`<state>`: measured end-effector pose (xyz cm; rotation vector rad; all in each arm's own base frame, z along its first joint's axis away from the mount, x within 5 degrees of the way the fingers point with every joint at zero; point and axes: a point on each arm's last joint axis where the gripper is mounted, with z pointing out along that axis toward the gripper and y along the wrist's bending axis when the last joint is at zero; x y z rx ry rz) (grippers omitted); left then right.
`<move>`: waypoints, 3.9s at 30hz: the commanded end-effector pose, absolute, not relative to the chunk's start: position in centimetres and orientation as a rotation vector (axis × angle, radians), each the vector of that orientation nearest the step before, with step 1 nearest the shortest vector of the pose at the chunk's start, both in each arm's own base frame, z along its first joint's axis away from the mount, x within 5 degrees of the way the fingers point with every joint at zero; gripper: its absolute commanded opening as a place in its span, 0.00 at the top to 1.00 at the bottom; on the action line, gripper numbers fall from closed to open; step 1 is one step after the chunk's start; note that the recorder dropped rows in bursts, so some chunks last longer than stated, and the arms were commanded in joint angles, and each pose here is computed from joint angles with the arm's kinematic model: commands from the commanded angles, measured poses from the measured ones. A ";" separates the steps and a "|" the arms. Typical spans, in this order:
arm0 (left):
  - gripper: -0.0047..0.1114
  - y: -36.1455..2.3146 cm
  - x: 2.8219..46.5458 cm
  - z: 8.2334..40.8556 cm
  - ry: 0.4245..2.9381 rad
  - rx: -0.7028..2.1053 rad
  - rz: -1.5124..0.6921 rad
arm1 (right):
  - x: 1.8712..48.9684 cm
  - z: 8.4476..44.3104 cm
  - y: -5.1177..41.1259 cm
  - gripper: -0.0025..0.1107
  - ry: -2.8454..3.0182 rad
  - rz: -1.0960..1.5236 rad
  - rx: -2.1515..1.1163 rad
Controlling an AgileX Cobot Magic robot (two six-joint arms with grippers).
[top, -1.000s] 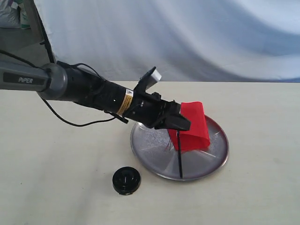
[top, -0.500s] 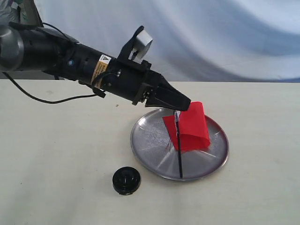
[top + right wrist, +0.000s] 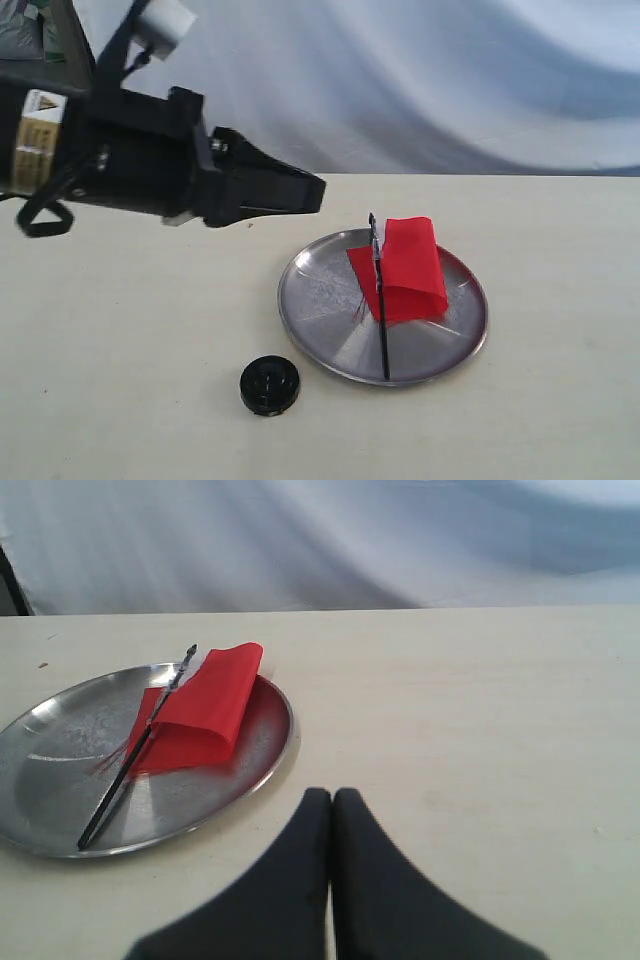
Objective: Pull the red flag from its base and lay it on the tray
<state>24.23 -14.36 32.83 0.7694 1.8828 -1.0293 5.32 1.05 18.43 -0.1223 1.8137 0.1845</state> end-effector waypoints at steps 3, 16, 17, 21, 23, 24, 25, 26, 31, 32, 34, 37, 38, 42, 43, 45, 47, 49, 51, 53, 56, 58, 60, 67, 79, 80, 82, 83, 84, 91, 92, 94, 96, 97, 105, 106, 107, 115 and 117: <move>0.96 -10.1 17.3 32.8 1.774 0.623 -0.705 | 5.3 18.4 1.0 0.98 1.803 0.176 -0.128; 0.96 -5.3 7.7 25.1 1.692 0.377 -0.588 | 5.3 18.4 1.0 0.98 1.803 0.176 -0.128; 0.96 -5.1 7.5 24.5 1.692 0.354 -0.579 | 5.3 18.4 1.0 0.98 1.803 0.176 -0.128; 0.96 -4.4 6.8 22.7 1.687 0.294 -0.565 | 5.3 18.4 1.0 0.98 1.803 0.176 -0.128; 0.96 -4.2 6.5 22.0 1.674 0.278 -0.549 | 5.3 18.4 1.0 0.98 1.803 0.176 -0.128; 0.96 -4.1 6.4 21.8 1.669 0.273 -0.544 | 5.3 18.4 1.0 0.98 1.803 0.176 -0.128; 0.96 -4.0 6.2 21.5 1.660 0.269 -0.540 | 5.3 18.4 1.0 0.98 1.803 0.176 -0.128; 0.96 -3.9 6.0 21.3 1.649 0.268 -0.539 | 5.3 18.4 1.0 0.98 1.803 0.176 -0.128; 0.96 -3.7 5.4 20.6 1.603 0.265 -0.538 | 5.3 18.4 1.0 0.98 1.803 0.176 -0.128; 0.96 -3.6 5.3 20.6 1.593 0.265 -0.538 | 5.3 18.4 1.0 0.98 1.803 0.176 -0.128; 0.96 -3.6 5.2 20.7 1.582 0.265 -0.538 | 5.3 18.4 1.0 0.98 1.803 0.176 -0.128; 0.96 -3.9 5.1 20.7 1.584 0.298 -0.559 | 5.3 18.4 1.0 0.98 1.803 0.176 -0.128; 0.96 -4.0 5.0 20.6 1.584 0.312 -0.572 | 5.3 18.4 1.0 0.98 1.803 0.176 -0.128; 0.96 -4.4 4.7 20.5 1.586 0.372 -0.593 | 5.3 18.4 1.0 0.98 1.803 0.176 -0.128; 0.96 -4.5 4.7 20.5 1.587 0.385 -0.605 | 5.3 18.4 1.0 0.98 1.803 0.176 -0.128; 0.96 -4.7 4.5 20.5 1.587 0.412 -0.630 | 5.3 18.4 1.0 0.98 1.803 0.176 -0.128; 0.96 -4.9 4.3 20.4 1.587 0.432 -0.648 | 5.3 18.4 1.0 0.98 1.803 0.176 -0.128; 0.96 -5.1 4.2 20.4 1.587 0.452 -0.667 | 5.3 18.4 1.0 0.98 1.803 0.176 -0.128; 0.96 -5.2 4.1 20.4 1.587 0.470 -0.683 | 5.3 18.4 1.0 0.98 1.803 0.176 -0.128; 0.96 -5.3 4.0 20.4 1.587 0.476 -0.686 | 5.3 18.4 1.0 0.98 1.803 0.176 -0.128; 0.96 -5.3 4.0 20.4 1.587 0.480 -0.689 | 5.3 18.4 1.0 0.98 1.803 0.176 -0.128; 0.96 -5.3 4.0 20.4 1.587 0.480 -0.689 | 5.3 18.4 1.0 0.98 1.803 0.176 -0.128; 0.96 -5.3 4.0 20.4 1.587 0.480 -0.689 | 5.3 18.4 1.0 0.98 1.803 0.176 -0.128; 0.96 -5.3 4.0 20.4 1.585 0.483 -0.686 | 5.3 18.4 1.0 0.98 1.803 0.176 -0.128; 0.96 -5.3 4.0 20.4 1.585 0.483 -0.686 | 5.3 18.4 1.0 0.98 1.803 0.176 -0.128; 0.96 -5.3 4.0 20.4 1.585 0.483 -0.686 | 5.3 18.4 1.0 0.98 1.803 0.176 -0.128; 0.96 -5.3 4.0 20.4 1.585 0.483 -0.686 | 5.3 18.4 1.0 0.98 1.803 0.176 -0.128; 0.96 -5.3 4.0 20.4 1.585 0.483 -0.686 | 5.3 18.4 1.0 0.98 1.803 0.176 -0.128; 0.96 -5.3 4.0 20.4 1.585 0.483 -0.686 | 5.3 18.4 1.0 0.98 1.803 0.176 -0.128; 0.96 -5.3 4.0 20.4 1.585 0.484 -0.685 | 5.3 18.4 1.0 0.98 1.803 0.176 -0.128; 0.96 -5.3 4.0 20.4 1.585 0.484 -0.685 | 5.3 18.4 1.0 0.98 1.803 0.176 -0.128; 0.96 -5.3 4.0 20.4 1.585 0.484 -0.685 | 5.3 18.4 1.0 0.98 1.803 0.176 -0.128; 0.96 -5.3 4.0 20.4 1.585 0.484 -0.685 | 5.3 18.4 1.0 0.98 1.803 0.176 -0.128; 0.96 -5.3 4.0 20.4 1.585 0.484 -0.685 | 5.3 18.4 1.0 0.98 1.803 0.176 -0.128; 0.96 -5.3 4.0 20.4 1.585 0.484 -0.685 | 5.3 18.4 1.0 0.98 1.803 0.176 -0.128; 0.96 -5.3 4.0 20.4 1.585 0.484 -0.685 | 5.3 18.4 1.0 0.98 1.803 0.176 -0.128; 0.96 -5.3 4.0 20.4 1.585 0.484 -0.685 | 5.3 18.4 1.0 0.98 1.803 0.176 -0.128; 0.96 -5.3 4.0 20.4 1.585 0.484 -0.685 | 5.3 18.4 1.0 0.98 1.803 0.176 -0.128; 0.96 -5.3 4.0 20.4 1.585 0.484 -0.685 | 5.3 18.4 1.0 0.98 1.803 0.176 -0.128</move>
